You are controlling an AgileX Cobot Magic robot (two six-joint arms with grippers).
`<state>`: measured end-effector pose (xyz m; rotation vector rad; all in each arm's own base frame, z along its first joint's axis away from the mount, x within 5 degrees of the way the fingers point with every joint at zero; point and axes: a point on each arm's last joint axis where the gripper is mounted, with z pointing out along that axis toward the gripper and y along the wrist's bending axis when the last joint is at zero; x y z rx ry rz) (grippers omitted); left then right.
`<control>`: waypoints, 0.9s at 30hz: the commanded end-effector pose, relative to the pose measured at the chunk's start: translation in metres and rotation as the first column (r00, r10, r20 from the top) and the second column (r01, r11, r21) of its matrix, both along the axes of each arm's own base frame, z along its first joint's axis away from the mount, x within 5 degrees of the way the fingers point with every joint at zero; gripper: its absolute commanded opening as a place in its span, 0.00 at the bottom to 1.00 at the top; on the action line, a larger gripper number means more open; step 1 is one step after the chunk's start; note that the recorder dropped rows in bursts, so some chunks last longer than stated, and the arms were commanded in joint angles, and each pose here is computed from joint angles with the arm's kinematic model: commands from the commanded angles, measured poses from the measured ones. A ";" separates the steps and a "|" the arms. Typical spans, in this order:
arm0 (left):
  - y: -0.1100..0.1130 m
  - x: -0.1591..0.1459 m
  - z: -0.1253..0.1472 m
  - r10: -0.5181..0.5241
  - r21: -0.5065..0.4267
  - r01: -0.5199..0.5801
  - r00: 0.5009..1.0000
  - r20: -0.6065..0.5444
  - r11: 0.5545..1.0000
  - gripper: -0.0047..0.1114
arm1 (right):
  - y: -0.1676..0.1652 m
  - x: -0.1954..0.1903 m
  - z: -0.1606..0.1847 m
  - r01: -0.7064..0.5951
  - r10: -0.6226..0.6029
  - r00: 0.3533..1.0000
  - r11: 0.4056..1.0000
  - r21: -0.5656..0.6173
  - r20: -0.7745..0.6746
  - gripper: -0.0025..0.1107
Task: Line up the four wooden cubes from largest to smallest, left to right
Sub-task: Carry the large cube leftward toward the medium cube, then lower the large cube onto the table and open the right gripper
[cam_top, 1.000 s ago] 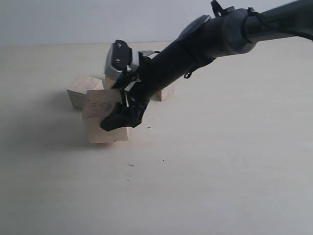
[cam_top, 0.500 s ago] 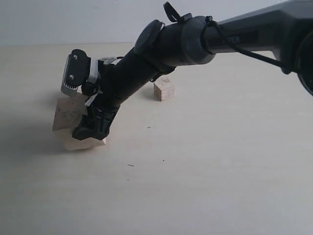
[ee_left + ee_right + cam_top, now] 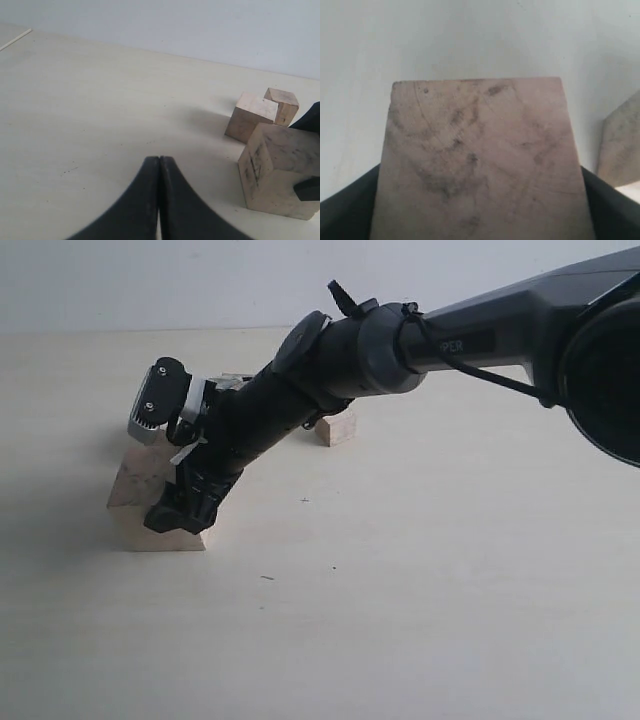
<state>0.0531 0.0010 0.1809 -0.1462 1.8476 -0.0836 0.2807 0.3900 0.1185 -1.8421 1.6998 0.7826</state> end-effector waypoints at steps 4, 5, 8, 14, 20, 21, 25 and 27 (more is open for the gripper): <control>0.000 0.000 0.000 0.001 -0.007 0.000 1.000 0.011 1.000 0.04 | -0.008 0.016 -0.005 0.045 -0.044 0.998 0.999 -0.014 0.050 0.02; 0.000 0.000 0.000 0.001 -0.007 0.000 1.000 0.011 1.000 0.04 | -0.012 0.020 -0.005 0.057 -0.057 0.997 0.998 -0.014 0.046 0.02; 0.000 0.000 0.000 0.001 -0.007 0.000 1.000 0.011 1.000 0.04 | -0.022 0.029 -0.005 0.071 -0.070 0.997 0.997 -0.024 0.028 0.02; 0.000 0.000 0.000 0.001 -0.007 0.000 1.000 0.011 1.000 0.04 | -0.030 0.034 -0.007 0.018 -0.015 0.999 0.999 -0.049 0.052 0.02; 0.000 0.000 0.000 0.001 -0.007 0.000 1.000 0.011 1.000 0.04 | -0.032 0.027 -0.008 -0.121 0.125 0.990 0.991 -0.060 0.072 0.02; 0.000 0.000 0.000 0.001 -0.007 0.000 1.000 0.011 1.000 0.04 | -0.032 0.027 -0.008 -0.121 0.125 0.990 0.991 -0.060 0.072 0.02; 0.000 0.000 0.000 0.001 -0.007 0.000 1.000 0.011 1.000 0.04 | -0.032 0.027 -0.008 -0.118 0.122 0.990 0.991 -0.060 0.069 0.02; 0.000 0.000 0.000 0.001 -0.007 0.000 1.000 0.011 1.000 0.04 | -0.032 0.027 -0.008 -0.118 0.122 0.990 0.991 -0.060 0.069 0.02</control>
